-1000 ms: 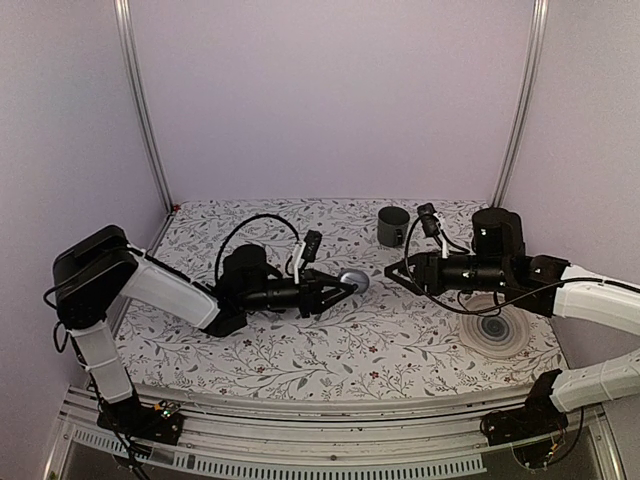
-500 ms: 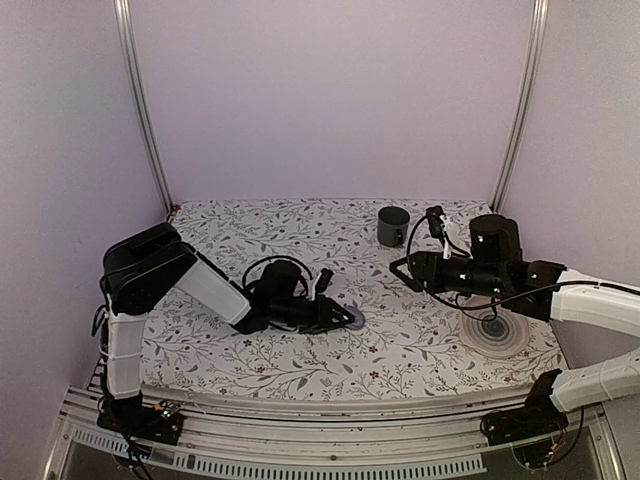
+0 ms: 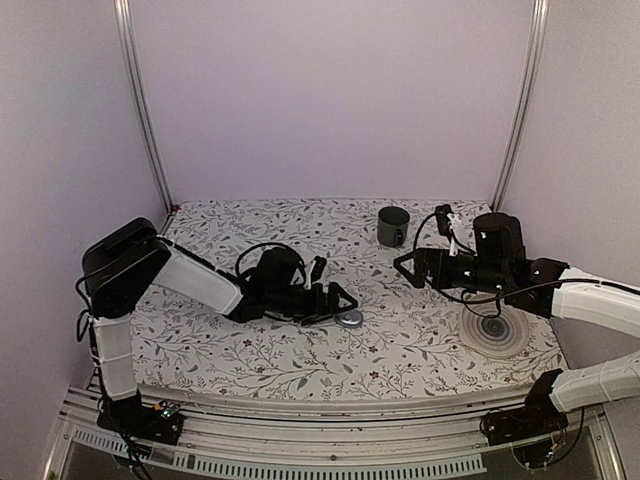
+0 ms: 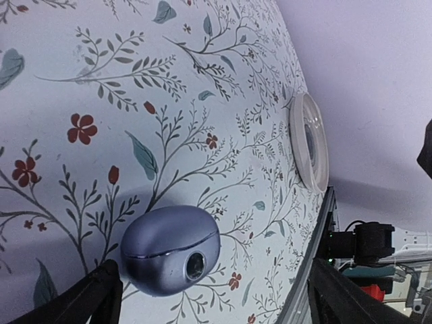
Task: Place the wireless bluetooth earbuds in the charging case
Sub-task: Place the charging case with the earbuds at the corner of the board.
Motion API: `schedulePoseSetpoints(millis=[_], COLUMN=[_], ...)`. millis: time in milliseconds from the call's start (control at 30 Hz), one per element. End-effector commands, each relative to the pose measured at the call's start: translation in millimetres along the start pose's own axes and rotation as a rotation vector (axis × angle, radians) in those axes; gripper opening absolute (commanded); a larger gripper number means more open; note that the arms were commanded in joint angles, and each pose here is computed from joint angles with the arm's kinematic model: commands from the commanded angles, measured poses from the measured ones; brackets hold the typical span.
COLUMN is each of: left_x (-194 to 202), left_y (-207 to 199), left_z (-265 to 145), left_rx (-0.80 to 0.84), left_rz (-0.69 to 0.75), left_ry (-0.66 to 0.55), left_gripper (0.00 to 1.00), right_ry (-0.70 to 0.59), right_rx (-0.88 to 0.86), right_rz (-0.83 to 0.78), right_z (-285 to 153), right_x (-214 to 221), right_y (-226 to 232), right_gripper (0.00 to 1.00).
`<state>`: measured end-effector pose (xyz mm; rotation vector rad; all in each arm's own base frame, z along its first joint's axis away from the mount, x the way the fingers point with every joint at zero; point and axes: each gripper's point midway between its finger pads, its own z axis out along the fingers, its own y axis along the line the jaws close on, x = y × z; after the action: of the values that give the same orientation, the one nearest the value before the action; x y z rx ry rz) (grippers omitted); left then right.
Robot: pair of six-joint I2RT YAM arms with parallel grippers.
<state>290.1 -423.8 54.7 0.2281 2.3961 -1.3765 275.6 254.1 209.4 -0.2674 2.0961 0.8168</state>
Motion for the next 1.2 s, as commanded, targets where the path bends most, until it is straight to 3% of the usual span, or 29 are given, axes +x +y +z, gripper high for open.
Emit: schedulePoseSetpoints(millis=[0, 167, 400, 567, 767, 967, 1167], left_x=[-8.8, -24.5, -89.1, -143.9, -170.1, -171.6, -156.5], left_y=[-12.0, -29.4, -51.6, -11.5, 45.6, 75.6, 143.7], left_z=[-14.7, -41.6, -130.7, -204.3, -262.7, -330.8, -388.3], left_rx=[-0.106, -0.155, -0.248, -0.37, -0.63, -0.762, -1.07], left_rz=[0.116, 0.236, 0.357, 0.257, 0.196, 0.278, 0.234], left_ry=[-0.01, -0.083, -0.353, -0.531, -0.646, -0.892, -0.943], left_gripper=[0.96, 0.96, 0.96, 0.96, 0.96, 0.96, 0.96], right_ry=[-0.043, -0.107, -0.265, -0.474, -0.513, -0.623, -0.681], right_rx=[0.082, 0.177, 0.401, 0.599, 0.782, 0.768, 0.678], right_rz=[0.006, 0.061, 0.079, 0.027, -0.021, -0.123, -0.222], right_z=[-9.9, -26.4, -58.2, -100.2, -117.8, -111.1, -97.6], right_x=[-11.2, -24.3, -41.5, -61.3, -58.1, -50.1, -47.5], right_y=[-28.6, -70.2, -144.9, -207.2, -274.8, -284.9, -274.6], right_gripper=[0.99, 0.99, 0.99, 0.99, 0.99, 0.99, 1.0])
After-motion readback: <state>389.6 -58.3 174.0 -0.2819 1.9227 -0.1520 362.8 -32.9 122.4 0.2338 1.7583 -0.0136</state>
